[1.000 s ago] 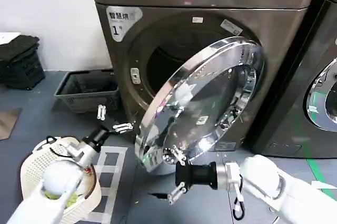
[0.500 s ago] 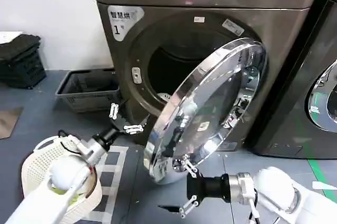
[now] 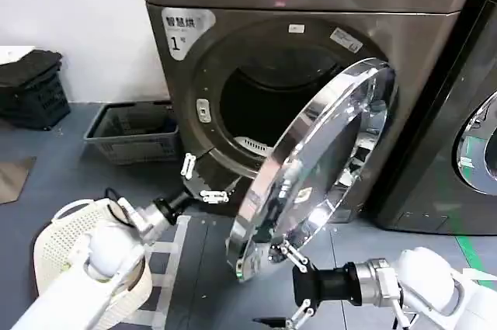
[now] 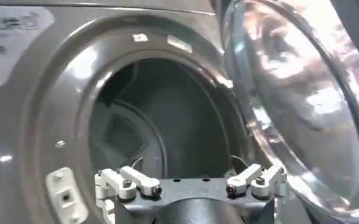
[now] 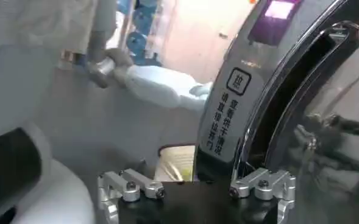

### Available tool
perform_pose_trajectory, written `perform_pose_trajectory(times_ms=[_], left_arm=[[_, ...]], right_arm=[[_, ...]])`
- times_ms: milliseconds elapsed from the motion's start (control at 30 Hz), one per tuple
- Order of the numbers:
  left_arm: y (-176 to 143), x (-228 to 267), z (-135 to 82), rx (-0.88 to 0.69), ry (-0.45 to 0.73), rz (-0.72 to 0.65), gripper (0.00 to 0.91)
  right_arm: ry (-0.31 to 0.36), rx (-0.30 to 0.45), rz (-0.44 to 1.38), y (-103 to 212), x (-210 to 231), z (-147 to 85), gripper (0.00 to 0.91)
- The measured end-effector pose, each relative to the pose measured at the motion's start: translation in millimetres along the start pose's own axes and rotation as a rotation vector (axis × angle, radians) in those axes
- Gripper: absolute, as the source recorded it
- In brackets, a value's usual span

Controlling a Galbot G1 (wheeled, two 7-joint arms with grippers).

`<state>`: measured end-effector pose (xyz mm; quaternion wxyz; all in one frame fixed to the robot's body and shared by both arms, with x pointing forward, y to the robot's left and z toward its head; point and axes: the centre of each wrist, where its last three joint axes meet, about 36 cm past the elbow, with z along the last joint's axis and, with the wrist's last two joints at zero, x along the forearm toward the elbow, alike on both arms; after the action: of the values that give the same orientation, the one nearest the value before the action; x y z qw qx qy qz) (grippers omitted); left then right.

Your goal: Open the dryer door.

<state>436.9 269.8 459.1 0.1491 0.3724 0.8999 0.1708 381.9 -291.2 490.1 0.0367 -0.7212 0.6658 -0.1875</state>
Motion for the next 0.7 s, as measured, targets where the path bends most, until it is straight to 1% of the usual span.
perform_pose_trajectory(times_ms=[200,300,533,700], left_arm=[[-7,-14,-2,-0.005,-0.021,0.051,0.907],[-11,-19,-2,-0.014,-0.032,0.084,0.907],[-25,-31,0,-0.034,-0.052,0.173,0.907],[-36,-42,-1,-0.036,-0.069,0.230,0.907]], right_arm=[[0.012,0.007,-0.047,0,12,2,0.907],[0.015,0.009,-0.037,2,18,4,0.907],[0.020,-0.015,0.102,4,39,10,0.907],[0.035,-0.006,0.162,4,57,11,0.907]])
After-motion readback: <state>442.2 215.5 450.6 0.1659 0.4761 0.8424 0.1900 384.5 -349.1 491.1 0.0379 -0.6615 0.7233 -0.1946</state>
